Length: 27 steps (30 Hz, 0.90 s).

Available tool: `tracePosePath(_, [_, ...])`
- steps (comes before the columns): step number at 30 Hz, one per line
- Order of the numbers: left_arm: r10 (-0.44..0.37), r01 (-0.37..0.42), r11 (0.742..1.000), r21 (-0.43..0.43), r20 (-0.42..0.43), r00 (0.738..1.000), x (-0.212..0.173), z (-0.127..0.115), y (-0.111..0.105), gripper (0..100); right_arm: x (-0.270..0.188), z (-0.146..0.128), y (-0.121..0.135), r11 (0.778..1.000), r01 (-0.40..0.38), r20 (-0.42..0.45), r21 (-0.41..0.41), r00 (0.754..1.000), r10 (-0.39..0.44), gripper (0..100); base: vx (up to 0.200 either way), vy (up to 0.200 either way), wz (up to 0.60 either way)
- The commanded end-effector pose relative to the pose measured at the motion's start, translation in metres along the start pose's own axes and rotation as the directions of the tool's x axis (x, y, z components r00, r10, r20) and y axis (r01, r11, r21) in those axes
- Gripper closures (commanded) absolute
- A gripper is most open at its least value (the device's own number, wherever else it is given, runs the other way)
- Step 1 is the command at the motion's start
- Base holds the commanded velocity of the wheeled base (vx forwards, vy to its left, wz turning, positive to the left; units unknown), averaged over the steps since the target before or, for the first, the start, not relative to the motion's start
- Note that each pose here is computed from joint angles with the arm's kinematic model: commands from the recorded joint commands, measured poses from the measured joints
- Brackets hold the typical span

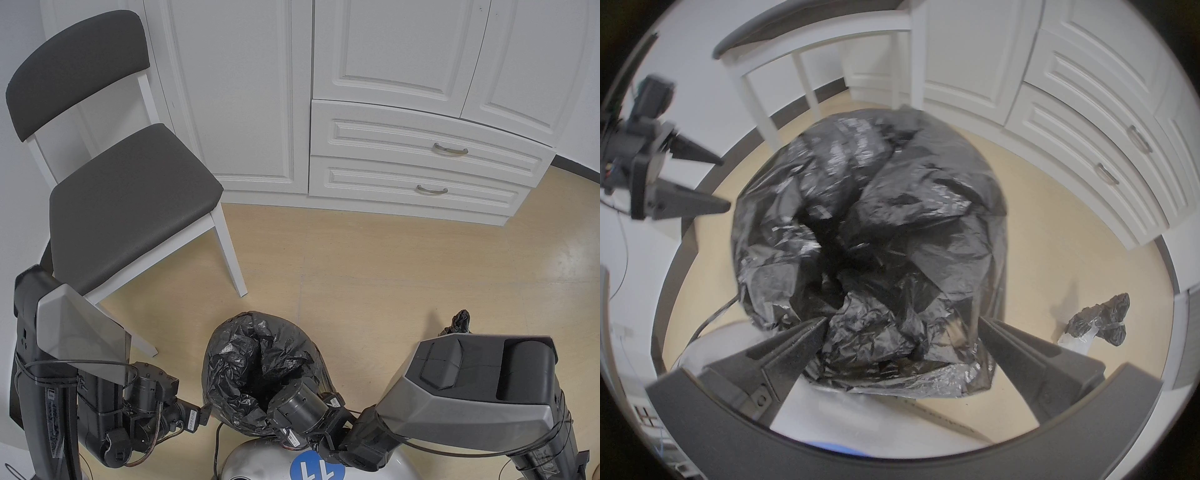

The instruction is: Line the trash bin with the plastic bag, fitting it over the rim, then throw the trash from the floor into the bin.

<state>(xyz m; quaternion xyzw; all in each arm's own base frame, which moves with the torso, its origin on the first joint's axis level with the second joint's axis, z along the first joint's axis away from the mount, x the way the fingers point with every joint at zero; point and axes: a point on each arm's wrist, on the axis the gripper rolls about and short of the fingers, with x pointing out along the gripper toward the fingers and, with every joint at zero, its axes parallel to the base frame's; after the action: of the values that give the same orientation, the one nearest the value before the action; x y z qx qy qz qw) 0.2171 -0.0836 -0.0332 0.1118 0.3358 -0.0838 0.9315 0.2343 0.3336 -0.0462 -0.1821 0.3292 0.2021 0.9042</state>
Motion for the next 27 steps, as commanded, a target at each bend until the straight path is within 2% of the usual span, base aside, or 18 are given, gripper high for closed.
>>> tracePosePath(1, [-0.007, 0.007, 1.000, 0.007, -0.003, 1.000, -0.002, -0.001, -0.002, 0, -0.015, -0.005, 0.007, 0.998, -0.042, -0.012, -0.044, 0.999, 0.042, 0, 0.000, 0.000, 0.00])
tracePosePath(6, [-0.034, 0.033, 0.999, 0.011, 0.028, 0.999, 0.000, 0.004, -0.010, 0, -0.014, -0.008, 0.016, 0.996, -0.065, -0.014, -0.058, 0.998, 0.064, 0, 0.000, 0.000, 0.00])
tracePosePath(14, [-0.068, 0.067, 0.998, 0.012, 0.120, 0.990, 0.017, 0.021, -0.027, 0, -0.013, 0.003, 0.031, 0.995, -0.095, 0.033, -0.043, 0.995, 0.096, 0, 0.000, 0.000, 0.00])
tracePosePath(19, [-0.071, 0.070, 0.997, 0.009, 0.132, 0.989, 0.028, 0.023, -0.031, 0, -0.009, 0.010, 0.044, 0.993, -0.117, 0.070, -0.017, 0.990, 0.118, 0, 0.000, 0.000, 0.00])
tracePosePath(20, [-0.066, 0.066, 0.998, 0.004, 0.131, 0.989, 0.034, 0.024, -0.031, 0, -0.008, 0.012, 0.053, 0.991, -0.130, 0.082, -0.012, 0.988, 0.131, 0, 0.000, 0.000, 0.00])
tracePosePath(27, [-0.036, 0.036, 0.999, -0.003, 0.090, 0.995, 0.046, 0.015, -0.023, 0, -0.020, 0.009, 0.068, 0.986, -0.162, 0.090, -0.036, 0.982, 0.165, 0, 0.000, 0.000, 0.00])
